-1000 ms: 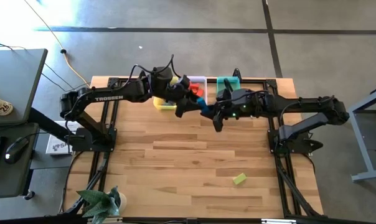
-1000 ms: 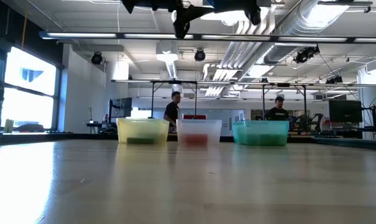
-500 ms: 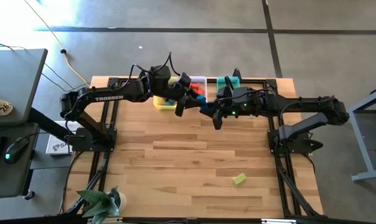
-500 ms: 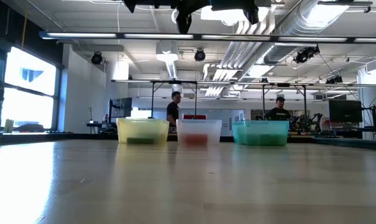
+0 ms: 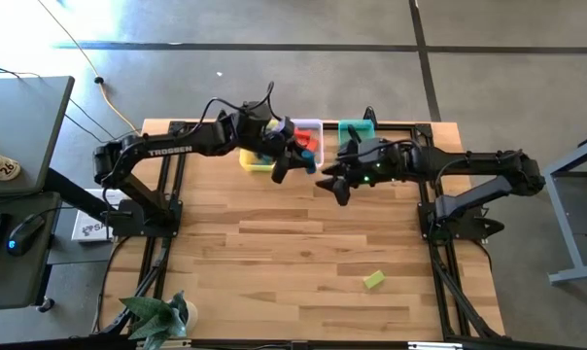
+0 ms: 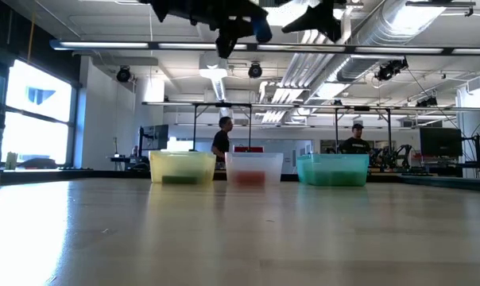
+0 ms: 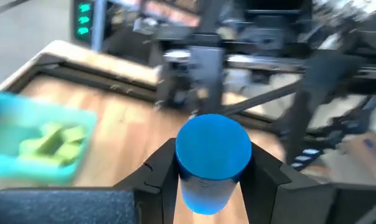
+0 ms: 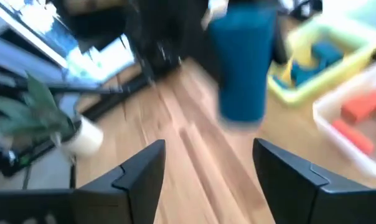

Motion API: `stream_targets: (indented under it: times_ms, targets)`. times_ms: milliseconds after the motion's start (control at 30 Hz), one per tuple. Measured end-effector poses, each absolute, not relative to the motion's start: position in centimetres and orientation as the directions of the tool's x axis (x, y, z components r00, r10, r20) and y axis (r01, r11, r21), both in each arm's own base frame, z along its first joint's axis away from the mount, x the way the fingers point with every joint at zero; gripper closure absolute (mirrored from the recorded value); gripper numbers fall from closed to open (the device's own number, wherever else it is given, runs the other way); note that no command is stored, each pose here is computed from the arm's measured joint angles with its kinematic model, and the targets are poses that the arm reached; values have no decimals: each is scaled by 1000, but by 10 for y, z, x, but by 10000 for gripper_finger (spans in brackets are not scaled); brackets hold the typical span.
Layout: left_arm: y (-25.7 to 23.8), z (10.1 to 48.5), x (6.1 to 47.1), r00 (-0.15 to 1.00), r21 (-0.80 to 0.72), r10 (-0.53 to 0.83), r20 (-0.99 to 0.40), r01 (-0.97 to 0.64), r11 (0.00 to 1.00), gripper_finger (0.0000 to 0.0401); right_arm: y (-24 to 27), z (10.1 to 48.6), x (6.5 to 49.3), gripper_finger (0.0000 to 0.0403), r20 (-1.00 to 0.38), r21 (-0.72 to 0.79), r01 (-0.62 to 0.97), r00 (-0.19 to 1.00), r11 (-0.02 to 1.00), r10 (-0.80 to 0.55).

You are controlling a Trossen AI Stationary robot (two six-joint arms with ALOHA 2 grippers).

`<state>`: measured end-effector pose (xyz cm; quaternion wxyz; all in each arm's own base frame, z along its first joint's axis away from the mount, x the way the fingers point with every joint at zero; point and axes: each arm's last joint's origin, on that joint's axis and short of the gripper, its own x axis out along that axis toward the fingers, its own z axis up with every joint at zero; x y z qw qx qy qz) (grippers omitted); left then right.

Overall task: Sort & place blocks by color
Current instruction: Put the blue block into the yellow bin, then put the green block into the green bin

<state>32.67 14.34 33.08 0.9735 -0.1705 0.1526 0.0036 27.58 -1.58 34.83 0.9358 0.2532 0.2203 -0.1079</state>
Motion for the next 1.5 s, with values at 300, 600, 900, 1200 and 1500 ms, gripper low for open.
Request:
stream_targets:
  times_ms: [300, 600, 900, 1200, 1500]
  targets:
    - [170, 307, 303, 761, -108, 311, -570, -444, 889, 295, -7, 328, 261, 172, -682, 406, 378, 732, 832, 0]
    - [193, 289, 273, 434, 101, 520, -735, -688, 718, 295, -2, 318, 251, 171, -781, 364, 418, 623, 832, 29]
    - [215, 256, 270, 314, 97, 467, -827, -738, 668, 295, -1, 310, 249, 171, -836, 322, 416, 547, 850, 49]
    - [224, 226, 278, 239, 111, 430, -870, -757, 644, 244, 14, 285, 258, 171, -907, 290, 274, 384, 917, 172]
    - [224, 223, 279, 232, 115, 429, -873, -757, 643, 207, 37, 260, 258, 171, -968, 224, 116, 147, 968, 206]
